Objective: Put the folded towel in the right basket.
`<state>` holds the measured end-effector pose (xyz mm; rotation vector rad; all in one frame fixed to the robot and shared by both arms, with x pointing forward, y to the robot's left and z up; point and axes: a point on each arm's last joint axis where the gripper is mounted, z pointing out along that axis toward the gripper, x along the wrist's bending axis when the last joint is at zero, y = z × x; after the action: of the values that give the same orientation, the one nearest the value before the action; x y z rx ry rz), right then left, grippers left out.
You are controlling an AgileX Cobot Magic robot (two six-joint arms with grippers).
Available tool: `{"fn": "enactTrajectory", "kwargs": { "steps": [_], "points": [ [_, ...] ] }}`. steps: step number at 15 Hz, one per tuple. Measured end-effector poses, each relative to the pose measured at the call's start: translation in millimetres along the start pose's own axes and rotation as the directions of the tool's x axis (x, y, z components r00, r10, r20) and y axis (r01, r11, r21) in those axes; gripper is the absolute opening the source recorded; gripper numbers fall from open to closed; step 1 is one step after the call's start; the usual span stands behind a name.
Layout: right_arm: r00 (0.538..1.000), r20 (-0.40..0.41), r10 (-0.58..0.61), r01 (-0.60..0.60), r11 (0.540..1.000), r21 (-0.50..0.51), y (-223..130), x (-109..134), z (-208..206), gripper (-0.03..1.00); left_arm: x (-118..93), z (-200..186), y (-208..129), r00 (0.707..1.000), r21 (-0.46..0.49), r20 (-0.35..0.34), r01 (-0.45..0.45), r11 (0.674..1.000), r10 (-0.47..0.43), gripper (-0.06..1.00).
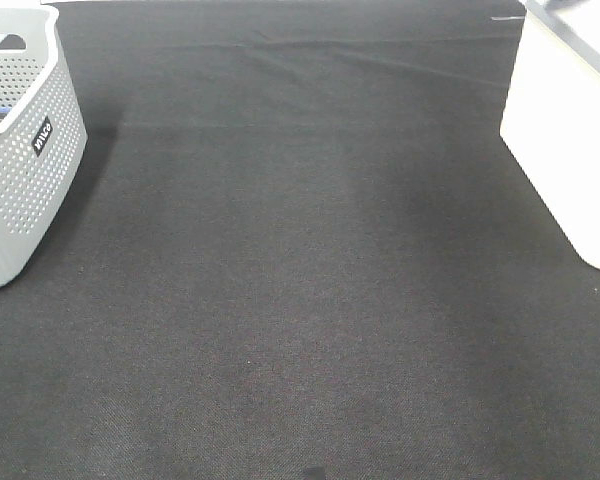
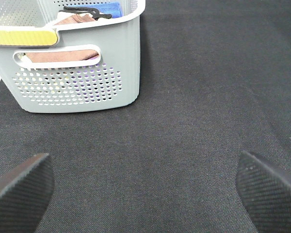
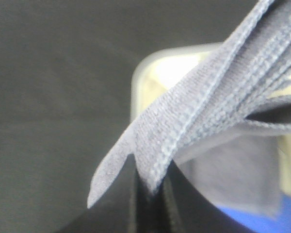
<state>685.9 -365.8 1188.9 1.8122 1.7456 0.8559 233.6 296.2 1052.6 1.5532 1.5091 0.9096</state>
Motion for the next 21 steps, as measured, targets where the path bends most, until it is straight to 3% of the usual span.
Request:
{"fn": "enactTrajectory", "kwargs": {
  "steps": [3, 6, 9, 10, 13, 14, 17, 20, 21],
  "points": [
    [0.996, 0.083, 0.024, -0.032, 0.995, 0.098, -16, -16, 24, 0.07, 0, 0, 0, 1.000, 0.000, 0.000, 0.000, 1.000, 0.000, 0.97],
    [0.994, 0.111, 0.025, -0.046, 0.981, 0.188, -33, -25, 53, 0.07, 0, 0, 0, 1.000, 0.000, 0.000, 0.000, 1.000, 0.000, 0.97],
    [0.988, 0.150, 0.024, -0.058, 0.972, 0.229, -41, -32, 69, 0.15, 0, 0, 0, 1.000, 0.000, 0.000, 0.000, 1.000, 0.000, 0.97],
    [0.985, 0.170, 0.016, -0.057, 0.969, 0.239, -43, -35, 72, 0.20, 0, 0, 0, 1.000, 0.000, 0.000, 0.000, 1.000, 0.000, 0.97],
    [0.977, 0.211, 0.018, -0.073, 0.964, 0.256, -47, -40, 81, 0.46, 0, 0, 0, 1.000, 0.000, 0.000, 0.000, 1.000, 0.000, 0.97],
    [0.977, 0.211, 0.018, -0.073, 0.964, 0.256, -47, -40, 81, 0.46, 0, 0, 0, 1.000, 0.000, 0.000, 0.000, 1.000, 0.000, 0.97],
    [0.977, 0.212, 0.019, -0.074, 0.963, 0.259, -47, -41, 82, 0.77, 0, 0, 0, 1.000, 0.000, 0.000, 0.000, 1.000, 0.000, 0.97],
    [0.981, 0.191, 0.025, -0.073, 0.966, 0.249, -45, -35, 79, 0.84, 0, 0, 0, 1.000, 0.000, 0.000, 0.000, 1.000, 0.000, 0.97],
    [0.987, 0.157, 0.014, -0.051, 0.971, 0.235, -41, -18, 74, 0.84, 0, 0, 0, 1.000, 0.000, 0.000, 0.000, 1.000, 0.000, 0.97]
  ]
}}
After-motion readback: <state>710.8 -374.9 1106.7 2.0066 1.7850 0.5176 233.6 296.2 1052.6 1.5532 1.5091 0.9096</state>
